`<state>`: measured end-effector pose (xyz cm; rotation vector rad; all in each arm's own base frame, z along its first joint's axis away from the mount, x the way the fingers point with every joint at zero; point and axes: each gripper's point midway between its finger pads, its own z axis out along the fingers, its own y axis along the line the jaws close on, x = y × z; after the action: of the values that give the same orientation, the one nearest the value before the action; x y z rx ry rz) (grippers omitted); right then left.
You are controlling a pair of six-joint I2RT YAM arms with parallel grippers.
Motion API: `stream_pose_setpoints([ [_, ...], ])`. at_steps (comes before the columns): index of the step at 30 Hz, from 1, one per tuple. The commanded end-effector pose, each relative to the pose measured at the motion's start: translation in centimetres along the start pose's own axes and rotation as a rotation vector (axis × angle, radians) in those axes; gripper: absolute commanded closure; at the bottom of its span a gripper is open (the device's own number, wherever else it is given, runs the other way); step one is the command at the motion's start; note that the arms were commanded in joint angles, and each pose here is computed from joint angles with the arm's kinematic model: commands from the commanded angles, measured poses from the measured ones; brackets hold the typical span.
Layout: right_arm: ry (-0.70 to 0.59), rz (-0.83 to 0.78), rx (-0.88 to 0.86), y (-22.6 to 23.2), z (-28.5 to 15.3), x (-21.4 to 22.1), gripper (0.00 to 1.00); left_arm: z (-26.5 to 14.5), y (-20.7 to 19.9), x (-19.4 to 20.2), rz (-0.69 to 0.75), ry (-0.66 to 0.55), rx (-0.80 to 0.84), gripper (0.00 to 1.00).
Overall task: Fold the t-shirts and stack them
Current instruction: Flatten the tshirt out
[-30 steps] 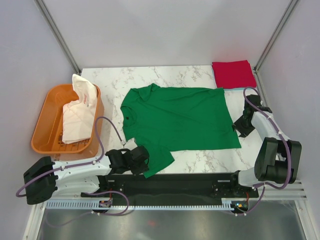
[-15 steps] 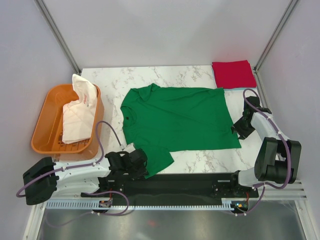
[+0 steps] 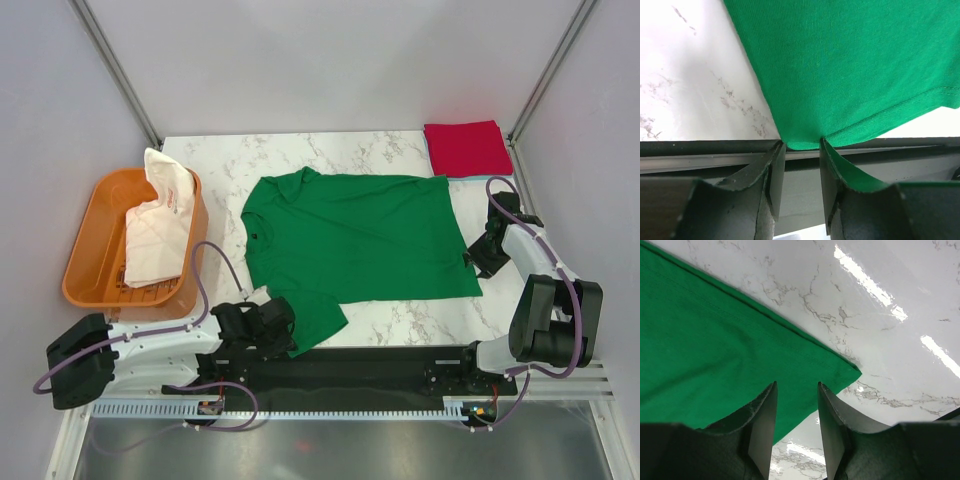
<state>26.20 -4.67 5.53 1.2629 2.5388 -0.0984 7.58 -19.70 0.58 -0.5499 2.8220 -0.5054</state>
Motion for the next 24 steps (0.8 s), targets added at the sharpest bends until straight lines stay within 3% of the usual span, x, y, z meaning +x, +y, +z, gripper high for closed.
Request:
stream_pose_setpoints([
  [1, -0.048, 0.005, -0.01, 0.32, -0.82, -1.33, 0.54, -0.2, 0.76, -0.51, 0.049, -0.028, -0.05, 0.58],
  [17, -0.054, 0.003, -0.015, 0.44, -0.82, -1.42, 0.54, -0.09, 1.19, -0.5, 0.076, -0.026, -0.078, 0.54],
  [24, -0.055, 0.005, -0.023, 0.54, -0.87, -1.41, 0.54, 0.01, 0.73, -1.14, 0.066, -0.078, -0.063, 0.59],
])
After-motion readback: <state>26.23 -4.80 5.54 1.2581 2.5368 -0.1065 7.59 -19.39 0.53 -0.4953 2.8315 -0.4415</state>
